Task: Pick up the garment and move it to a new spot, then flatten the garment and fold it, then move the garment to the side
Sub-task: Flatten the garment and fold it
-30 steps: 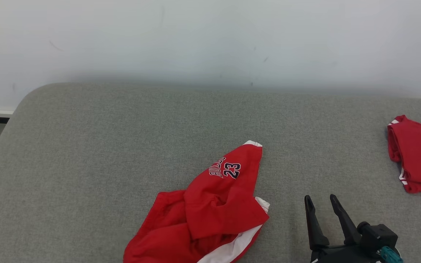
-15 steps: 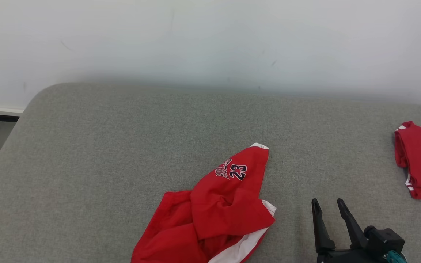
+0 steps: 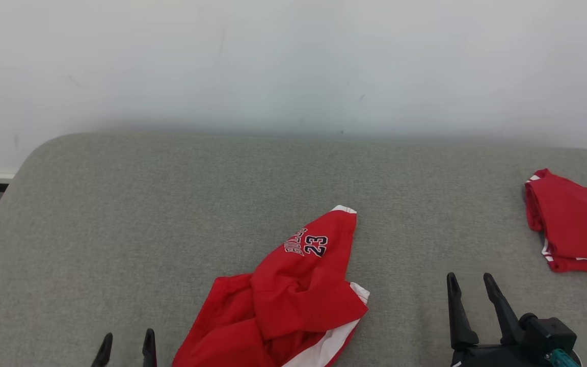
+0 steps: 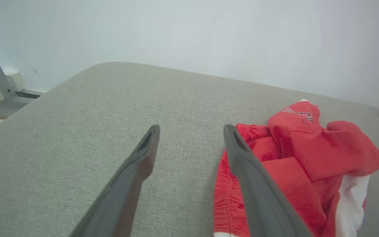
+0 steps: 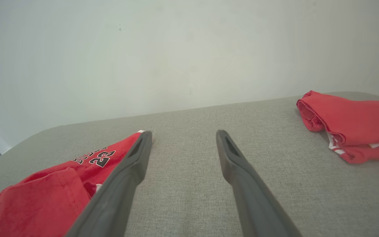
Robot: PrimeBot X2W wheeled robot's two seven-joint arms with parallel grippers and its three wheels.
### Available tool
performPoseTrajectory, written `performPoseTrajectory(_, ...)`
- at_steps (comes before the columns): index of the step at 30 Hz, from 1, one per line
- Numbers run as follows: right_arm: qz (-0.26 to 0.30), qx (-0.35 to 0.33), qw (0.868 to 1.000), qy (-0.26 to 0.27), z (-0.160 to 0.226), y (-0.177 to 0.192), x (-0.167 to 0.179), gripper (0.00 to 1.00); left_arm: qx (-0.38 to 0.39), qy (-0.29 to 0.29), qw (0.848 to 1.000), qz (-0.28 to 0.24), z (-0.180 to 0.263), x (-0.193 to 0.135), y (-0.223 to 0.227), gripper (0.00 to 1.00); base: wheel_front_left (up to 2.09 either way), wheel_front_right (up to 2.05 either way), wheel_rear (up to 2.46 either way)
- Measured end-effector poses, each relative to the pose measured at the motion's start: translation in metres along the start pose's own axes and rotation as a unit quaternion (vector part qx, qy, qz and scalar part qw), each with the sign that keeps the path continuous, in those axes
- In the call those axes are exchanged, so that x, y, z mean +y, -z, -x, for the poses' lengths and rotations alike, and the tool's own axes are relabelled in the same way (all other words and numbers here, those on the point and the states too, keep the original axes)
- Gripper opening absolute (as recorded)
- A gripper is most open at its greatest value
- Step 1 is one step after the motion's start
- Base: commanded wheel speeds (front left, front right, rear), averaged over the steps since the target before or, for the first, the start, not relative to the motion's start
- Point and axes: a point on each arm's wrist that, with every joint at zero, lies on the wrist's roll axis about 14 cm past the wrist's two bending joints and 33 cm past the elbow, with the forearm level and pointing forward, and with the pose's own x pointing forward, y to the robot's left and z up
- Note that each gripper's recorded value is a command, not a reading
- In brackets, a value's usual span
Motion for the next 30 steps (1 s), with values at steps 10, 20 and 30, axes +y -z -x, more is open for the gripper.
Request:
performPoseTrajectory(10,0.006,-0.012,0.999,0.032,0.016,-0.008,-0.02,1.0,-0.03,0.016,0.999,-0.025,-0.008,-0.01,-0.012,1.0,0.0,0.0,0.0)
performPoseTrajectory(20,0.005,-0.022,0.998,0.056,0.024,-0.014,-0.035,1.0,-0.046,0.011,0.998,-0.035,-0.009,-0.01,-0.017,1.0,0.0,0.0,0.0)
performPoseTrajectory(30,0.018,0.023,0.999,-0.017,0.018,0.013,0.009,1.0,0.037,0.033,0.999,0.003,0.006,-0.02,0.024,1.0,0.0,0.0,0.0)
